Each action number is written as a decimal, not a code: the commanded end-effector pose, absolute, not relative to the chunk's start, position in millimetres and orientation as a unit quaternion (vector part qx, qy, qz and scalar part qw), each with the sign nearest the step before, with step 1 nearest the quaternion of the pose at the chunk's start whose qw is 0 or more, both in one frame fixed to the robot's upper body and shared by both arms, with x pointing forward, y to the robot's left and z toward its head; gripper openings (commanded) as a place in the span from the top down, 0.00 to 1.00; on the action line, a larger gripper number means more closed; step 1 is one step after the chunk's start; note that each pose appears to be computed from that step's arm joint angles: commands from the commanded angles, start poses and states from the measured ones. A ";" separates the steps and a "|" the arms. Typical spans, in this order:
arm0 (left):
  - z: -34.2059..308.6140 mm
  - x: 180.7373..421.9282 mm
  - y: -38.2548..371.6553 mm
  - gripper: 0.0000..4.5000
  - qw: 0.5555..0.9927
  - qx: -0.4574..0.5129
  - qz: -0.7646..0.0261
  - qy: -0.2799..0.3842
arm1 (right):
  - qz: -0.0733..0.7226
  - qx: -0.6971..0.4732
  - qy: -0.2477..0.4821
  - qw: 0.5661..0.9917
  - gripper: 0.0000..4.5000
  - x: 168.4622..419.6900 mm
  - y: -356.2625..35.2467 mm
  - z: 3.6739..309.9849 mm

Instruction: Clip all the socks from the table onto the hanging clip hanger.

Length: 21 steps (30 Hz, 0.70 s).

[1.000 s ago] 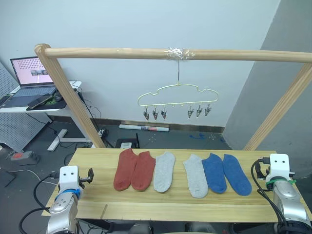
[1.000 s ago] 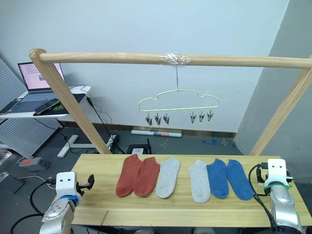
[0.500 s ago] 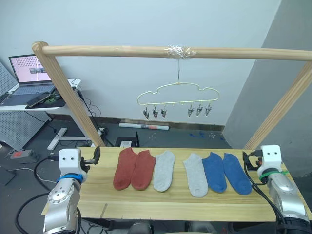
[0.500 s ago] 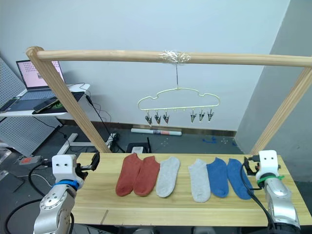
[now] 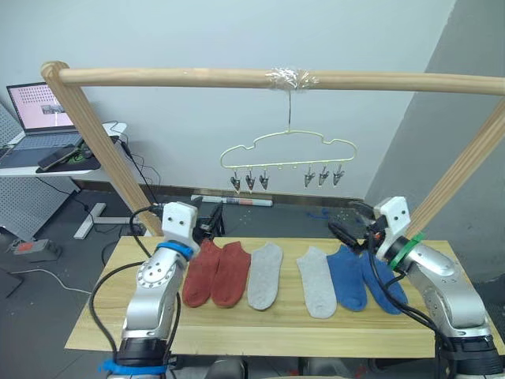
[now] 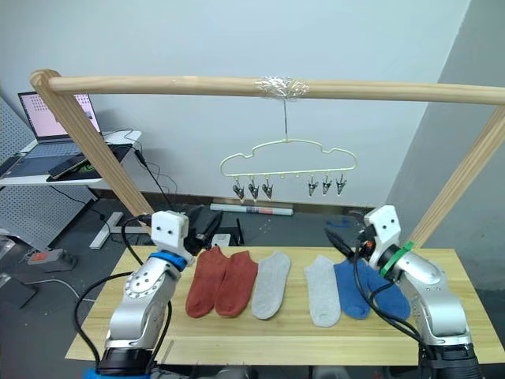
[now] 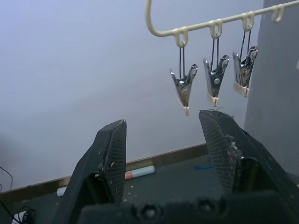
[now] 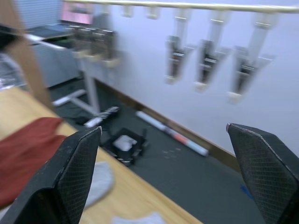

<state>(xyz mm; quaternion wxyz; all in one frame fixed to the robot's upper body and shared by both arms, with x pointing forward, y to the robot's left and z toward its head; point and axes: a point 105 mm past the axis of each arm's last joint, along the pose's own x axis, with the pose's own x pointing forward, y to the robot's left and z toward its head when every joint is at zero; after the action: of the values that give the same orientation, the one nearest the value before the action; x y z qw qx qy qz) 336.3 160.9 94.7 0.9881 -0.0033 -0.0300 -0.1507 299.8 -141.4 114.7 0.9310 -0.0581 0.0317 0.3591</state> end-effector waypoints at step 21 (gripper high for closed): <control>126.1 388.3 133.2 0.40 0.985 -0.026 -0.129 -0.112 | 0.439 -0.050 -0.049 0.896 0.00 294.6 -92.2 175.3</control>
<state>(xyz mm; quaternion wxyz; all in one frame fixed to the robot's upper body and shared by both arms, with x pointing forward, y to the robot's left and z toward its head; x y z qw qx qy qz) 384.6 132.7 107.0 0.9876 -0.0301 -0.0755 -0.1342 297.0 -94.4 155.7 0.8997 -0.0438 -0.0148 0.4340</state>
